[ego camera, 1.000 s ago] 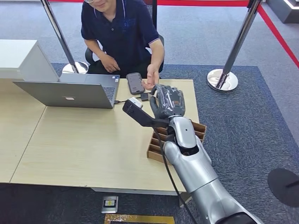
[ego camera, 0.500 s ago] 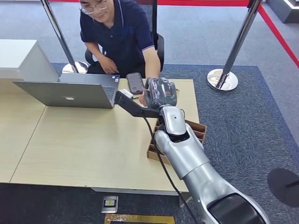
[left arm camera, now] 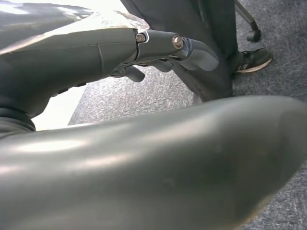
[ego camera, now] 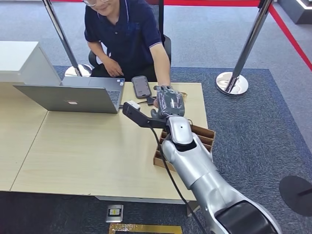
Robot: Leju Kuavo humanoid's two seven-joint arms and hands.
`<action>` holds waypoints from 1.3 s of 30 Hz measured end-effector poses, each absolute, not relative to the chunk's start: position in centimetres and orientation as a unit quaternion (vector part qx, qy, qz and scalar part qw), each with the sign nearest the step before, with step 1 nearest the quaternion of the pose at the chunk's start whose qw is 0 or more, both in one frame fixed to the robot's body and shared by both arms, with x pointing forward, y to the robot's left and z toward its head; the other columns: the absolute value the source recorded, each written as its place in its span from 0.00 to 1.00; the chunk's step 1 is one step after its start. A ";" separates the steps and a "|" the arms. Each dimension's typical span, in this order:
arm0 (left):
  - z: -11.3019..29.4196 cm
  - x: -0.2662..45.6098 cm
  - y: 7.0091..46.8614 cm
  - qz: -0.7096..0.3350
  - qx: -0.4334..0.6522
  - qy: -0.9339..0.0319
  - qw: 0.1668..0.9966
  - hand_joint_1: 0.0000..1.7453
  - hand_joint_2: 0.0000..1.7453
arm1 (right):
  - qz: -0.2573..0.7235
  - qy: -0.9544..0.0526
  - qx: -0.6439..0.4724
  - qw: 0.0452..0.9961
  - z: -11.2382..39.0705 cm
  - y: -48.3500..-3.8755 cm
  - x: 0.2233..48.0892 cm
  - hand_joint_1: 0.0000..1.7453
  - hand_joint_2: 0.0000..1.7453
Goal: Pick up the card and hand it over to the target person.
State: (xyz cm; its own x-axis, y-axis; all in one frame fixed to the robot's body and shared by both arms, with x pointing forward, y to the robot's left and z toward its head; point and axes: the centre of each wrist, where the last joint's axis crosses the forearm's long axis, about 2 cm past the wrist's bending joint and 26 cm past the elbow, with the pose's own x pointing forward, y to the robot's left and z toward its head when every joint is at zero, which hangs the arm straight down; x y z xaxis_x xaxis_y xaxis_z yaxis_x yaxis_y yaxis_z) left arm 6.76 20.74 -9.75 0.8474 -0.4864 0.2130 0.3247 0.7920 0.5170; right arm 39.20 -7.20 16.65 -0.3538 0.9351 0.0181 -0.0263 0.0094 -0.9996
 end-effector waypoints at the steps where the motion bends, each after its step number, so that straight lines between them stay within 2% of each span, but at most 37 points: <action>1: -9.7 6.8 20.7 -0.217 0.238 -0.170 0.931 0.00 0.00 | 0.580 -0.583 -0.393 0.411 16.7 -7.2 39.2 0.00 0.00; 8: -9.8 6.6 20.8 -0.206 0.238 -0.167 0.934 0.00 0.00 | 0.518 -0.634 -0.412 0.401 16.2 -8.7 38.5 0.00 0.00; 13: -9.8 6.5 20.6 -0.195 0.234 -0.164 0.938 0.00 0.00 | 0.445 -0.660 -0.441 0.414 14.1 -12.3 35.5 0.00 0.00; 21: -9.7 6.3 20.3 -0.180 0.231 -0.162 0.942 0.00 0.00 | 0.281 -0.652 -0.562 0.423 12.0 -22.2 27.1 0.00 0.00; 29: -9.7 6.3 19.9 -0.162 0.231 -0.163 0.945 0.00 0.00 | 0.082 -0.607 -0.663 0.430 13.0 -33.1 18.4 0.00 0.00; 33: -9.7 6.3 19.8 -0.167 0.225 -0.171 0.945 0.00 0.00 | 0.024 -0.533 -0.700 0.475 9.7 -37.6 13.7 0.00 0.00; 39: -9.7 6.2 19.8 -0.180 0.197 -0.181 0.947 0.00 0.00 | -0.030 -0.370 -0.671 0.641 -1.8 -41.2 6.8 0.00 0.00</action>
